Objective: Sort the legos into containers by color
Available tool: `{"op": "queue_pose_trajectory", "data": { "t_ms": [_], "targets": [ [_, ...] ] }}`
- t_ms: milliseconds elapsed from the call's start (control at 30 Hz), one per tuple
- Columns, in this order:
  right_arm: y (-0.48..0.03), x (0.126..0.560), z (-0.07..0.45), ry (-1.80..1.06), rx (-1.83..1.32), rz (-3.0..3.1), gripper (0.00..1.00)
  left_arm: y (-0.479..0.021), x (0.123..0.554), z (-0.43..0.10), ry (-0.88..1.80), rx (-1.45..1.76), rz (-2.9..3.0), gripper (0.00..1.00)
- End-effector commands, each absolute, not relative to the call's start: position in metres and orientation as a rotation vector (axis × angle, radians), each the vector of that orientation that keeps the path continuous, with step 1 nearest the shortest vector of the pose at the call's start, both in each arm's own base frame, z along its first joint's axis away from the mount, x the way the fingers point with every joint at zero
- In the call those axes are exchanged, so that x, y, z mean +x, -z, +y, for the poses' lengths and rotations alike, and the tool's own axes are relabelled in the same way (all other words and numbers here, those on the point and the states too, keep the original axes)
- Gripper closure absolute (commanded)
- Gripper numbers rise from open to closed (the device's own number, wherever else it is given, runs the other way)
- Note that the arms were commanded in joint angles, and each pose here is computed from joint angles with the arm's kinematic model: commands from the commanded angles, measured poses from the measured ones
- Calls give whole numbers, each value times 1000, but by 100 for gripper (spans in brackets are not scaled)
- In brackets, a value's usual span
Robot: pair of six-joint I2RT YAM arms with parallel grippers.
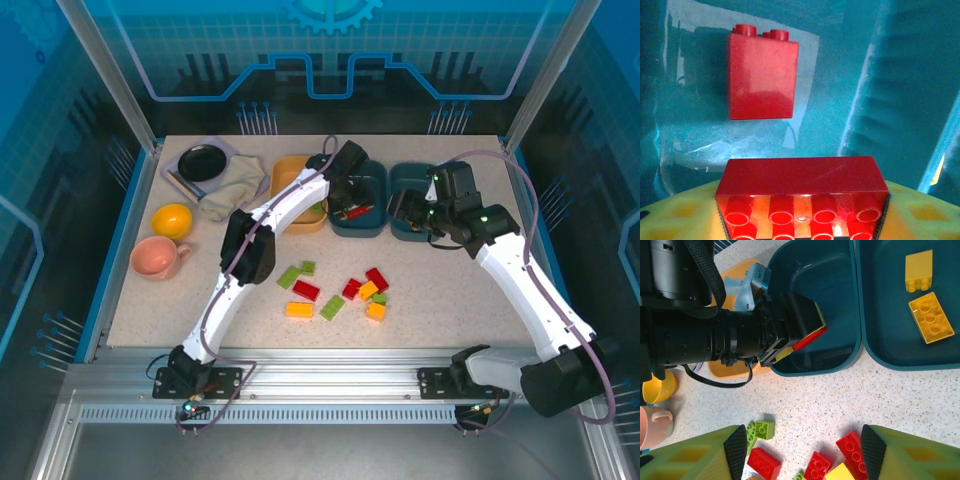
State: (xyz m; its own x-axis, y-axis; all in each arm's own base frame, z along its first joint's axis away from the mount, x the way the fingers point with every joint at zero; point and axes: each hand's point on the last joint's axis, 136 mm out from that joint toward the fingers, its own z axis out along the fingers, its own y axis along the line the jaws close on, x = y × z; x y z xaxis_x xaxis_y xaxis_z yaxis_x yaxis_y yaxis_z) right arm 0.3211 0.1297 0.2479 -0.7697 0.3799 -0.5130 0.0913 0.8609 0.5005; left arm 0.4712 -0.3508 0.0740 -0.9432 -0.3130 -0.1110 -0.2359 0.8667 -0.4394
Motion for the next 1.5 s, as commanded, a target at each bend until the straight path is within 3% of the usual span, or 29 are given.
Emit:
{"op": "queue_pose_trajectory", "data": {
  "t_ms": [0,67,300,533,733,1000,1267,1467],
  "targets": [
    [-245,320,127,-628,366,2415,35,-75,464,-360,657,-350,2890,34],
    [-241,319,128,-623,369,2433,35,-74,463,-358,643,-352,2899,25],
    [-244,317,128,-591,326,2451,35,-108,470,-362,693,-318,2833,17],
    [-251,305,134,-473,142,2467,36,-194,467,-337,714,-396,2682,17],
    [-240,286,169,-374,-95,2509,37,-244,429,-269,786,-554,2592,19],
    [-190,258,196,-264,-273,2678,37,-213,323,-195,775,-631,2665,18],
    [-110,189,179,-210,-208,2988,36,-165,238,-181,826,-670,2715,17],
    [-65,165,179,-236,-127,3110,21,-152,218,-180,829,-645,2745,16]
  ]
}}
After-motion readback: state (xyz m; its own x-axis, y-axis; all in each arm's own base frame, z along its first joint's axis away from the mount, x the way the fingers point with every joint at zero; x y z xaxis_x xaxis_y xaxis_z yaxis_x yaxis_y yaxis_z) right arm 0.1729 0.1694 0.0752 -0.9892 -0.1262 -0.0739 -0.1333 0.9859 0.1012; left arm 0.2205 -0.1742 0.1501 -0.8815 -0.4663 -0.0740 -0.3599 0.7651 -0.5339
